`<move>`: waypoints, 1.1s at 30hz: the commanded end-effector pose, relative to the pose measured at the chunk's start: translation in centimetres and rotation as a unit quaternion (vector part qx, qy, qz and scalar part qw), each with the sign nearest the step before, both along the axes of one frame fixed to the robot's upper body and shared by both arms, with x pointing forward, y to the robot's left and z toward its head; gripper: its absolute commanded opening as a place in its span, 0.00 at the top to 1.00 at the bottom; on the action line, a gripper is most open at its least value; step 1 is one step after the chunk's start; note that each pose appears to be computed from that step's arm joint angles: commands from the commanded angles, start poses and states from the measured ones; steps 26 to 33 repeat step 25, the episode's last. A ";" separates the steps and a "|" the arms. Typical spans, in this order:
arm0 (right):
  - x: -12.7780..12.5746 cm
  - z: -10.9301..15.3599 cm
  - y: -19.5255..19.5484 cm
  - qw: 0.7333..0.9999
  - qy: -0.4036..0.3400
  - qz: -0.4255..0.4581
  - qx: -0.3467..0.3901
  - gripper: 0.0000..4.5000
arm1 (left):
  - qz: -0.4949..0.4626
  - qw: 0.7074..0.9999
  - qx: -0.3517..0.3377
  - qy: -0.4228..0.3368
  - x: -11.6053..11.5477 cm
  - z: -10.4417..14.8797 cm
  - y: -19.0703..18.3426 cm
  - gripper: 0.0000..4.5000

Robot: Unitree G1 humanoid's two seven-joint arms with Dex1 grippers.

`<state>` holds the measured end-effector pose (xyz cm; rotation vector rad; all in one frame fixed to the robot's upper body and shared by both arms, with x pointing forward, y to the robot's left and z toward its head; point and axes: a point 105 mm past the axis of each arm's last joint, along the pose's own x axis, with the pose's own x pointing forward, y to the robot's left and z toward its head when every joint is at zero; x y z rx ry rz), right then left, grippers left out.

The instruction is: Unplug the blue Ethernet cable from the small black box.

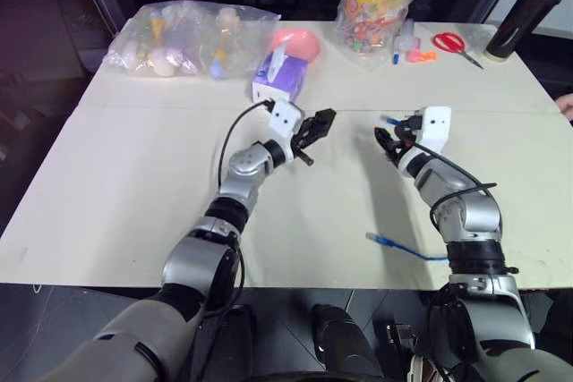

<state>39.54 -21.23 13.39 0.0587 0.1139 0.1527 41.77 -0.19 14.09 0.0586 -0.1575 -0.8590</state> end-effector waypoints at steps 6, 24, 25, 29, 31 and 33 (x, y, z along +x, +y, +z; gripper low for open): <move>-5.3 0.3 2.4 0.998 0.007 0.053 0.013 0.08 | 0.002 0.999 0.033 -0.015 -0.4 -1.2 0.9 0.89; -8.1 -0.4 1.3 0.999 0.012 0.037 0.019 0.07 | -0.033 0.997 0.061 0.023 -3.8 0.4 8.4 0.05; -8.3 -0.4 1.3 0.999 0.010 0.039 0.019 0.07 | -0.031 0.997 0.062 0.043 -4.3 0.1 9.1 0.05; -8.3 -0.4 1.3 0.999 0.010 0.039 0.019 0.07 | -0.031 0.997 0.062 0.043 -4.3 0.1 9.1 0.05; -8.3 -0.4 1.3 0.999 0.010 0.039 0.019 0.07 | -0.031 0.997 0.062 0.043 -4.3 0.1 9.1 0.05; -8.3 -0.4 1.3 0.999 0.010 0.039 0.019 0.07 | -0.031 0.997 0.062 0.043 -4.3 0.1 9.1 0.05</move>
